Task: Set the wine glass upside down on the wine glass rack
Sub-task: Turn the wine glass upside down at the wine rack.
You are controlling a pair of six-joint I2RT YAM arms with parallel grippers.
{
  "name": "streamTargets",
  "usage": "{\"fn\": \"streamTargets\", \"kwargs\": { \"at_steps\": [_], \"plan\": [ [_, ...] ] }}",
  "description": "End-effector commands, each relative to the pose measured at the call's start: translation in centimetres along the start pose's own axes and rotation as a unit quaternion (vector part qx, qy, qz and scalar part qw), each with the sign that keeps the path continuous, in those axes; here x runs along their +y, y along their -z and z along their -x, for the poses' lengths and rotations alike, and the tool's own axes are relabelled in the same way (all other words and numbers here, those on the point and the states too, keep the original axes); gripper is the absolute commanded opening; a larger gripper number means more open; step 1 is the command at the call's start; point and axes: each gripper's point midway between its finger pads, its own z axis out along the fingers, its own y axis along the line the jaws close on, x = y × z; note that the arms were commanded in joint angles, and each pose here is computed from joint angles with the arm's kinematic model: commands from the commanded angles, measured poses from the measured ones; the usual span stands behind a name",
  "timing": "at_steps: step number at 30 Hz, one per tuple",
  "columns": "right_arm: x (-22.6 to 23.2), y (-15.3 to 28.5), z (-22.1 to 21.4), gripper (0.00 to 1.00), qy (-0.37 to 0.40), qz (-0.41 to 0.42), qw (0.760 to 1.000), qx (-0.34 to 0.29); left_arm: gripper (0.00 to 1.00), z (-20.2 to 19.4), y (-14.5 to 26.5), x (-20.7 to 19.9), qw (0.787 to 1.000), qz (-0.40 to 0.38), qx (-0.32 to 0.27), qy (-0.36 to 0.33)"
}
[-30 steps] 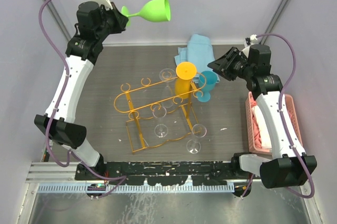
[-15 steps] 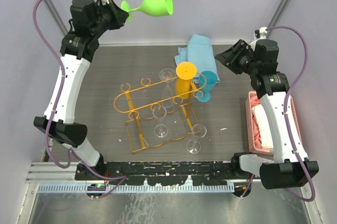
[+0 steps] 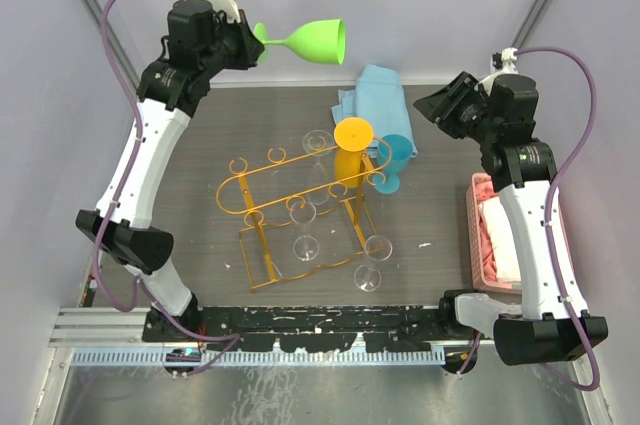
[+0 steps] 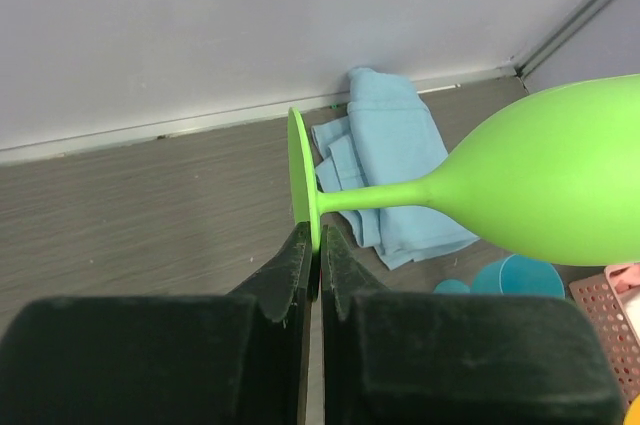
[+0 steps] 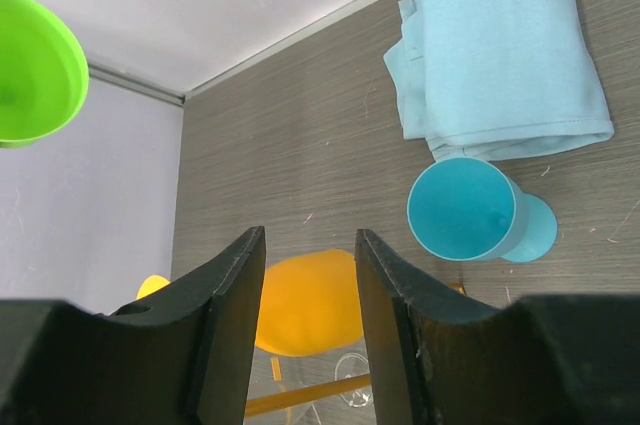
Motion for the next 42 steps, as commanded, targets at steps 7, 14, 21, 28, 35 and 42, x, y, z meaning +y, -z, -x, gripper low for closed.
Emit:
{"fn": "streamTargets", "kwargs": {
  "at_steps": [7, 14, 21, 28, 35, 42],
  "plan": [
    [1.4, 0.7, 1.1, 0.47, 0.003, 0.027, 0.999, -0.02, 0.04, 4.9, 4.9, -4.9, 0.992, -0.099, -0.077, 0.034],
    [4.1, 1.4, 2.1, 0.48, 0.008, 0.082, 0.996, -0.032, 0.04, 5.8, 7.1, -8.0, 0.977, -0.179, -0.08, 0.088],
    [6.0, 2.4, 3.4, 0.48, 0.015, 0.111, 0.993, -0.049, 0.04, 6.1, 7.8, -6.9, 0.985, -0.146, -0.083, 0.039],
    [11.1, 4.1, 4.5, 0.48, 0.014, 0.218, 0.975, -0.035, 0.04, 4.6, 6.8, -4.4, 0.993, -0.09, -0.073, -0.009],
    [17.0, 5.3, 6.3, 0.48, 0.008, 0.329, 0.944, -0.021, 0.04, 3.0, 5.8, -3.2, 0.995, -0.069, -0.059, -0.033],
    [21.8, 3.3, 4.2, 0.49, 0.022, 0.373, 0.927, 0.022, 0.04, 2.3, 5.6, -3.7, 0.995, -0.088, -0.05, -0.028]
  ]
}}
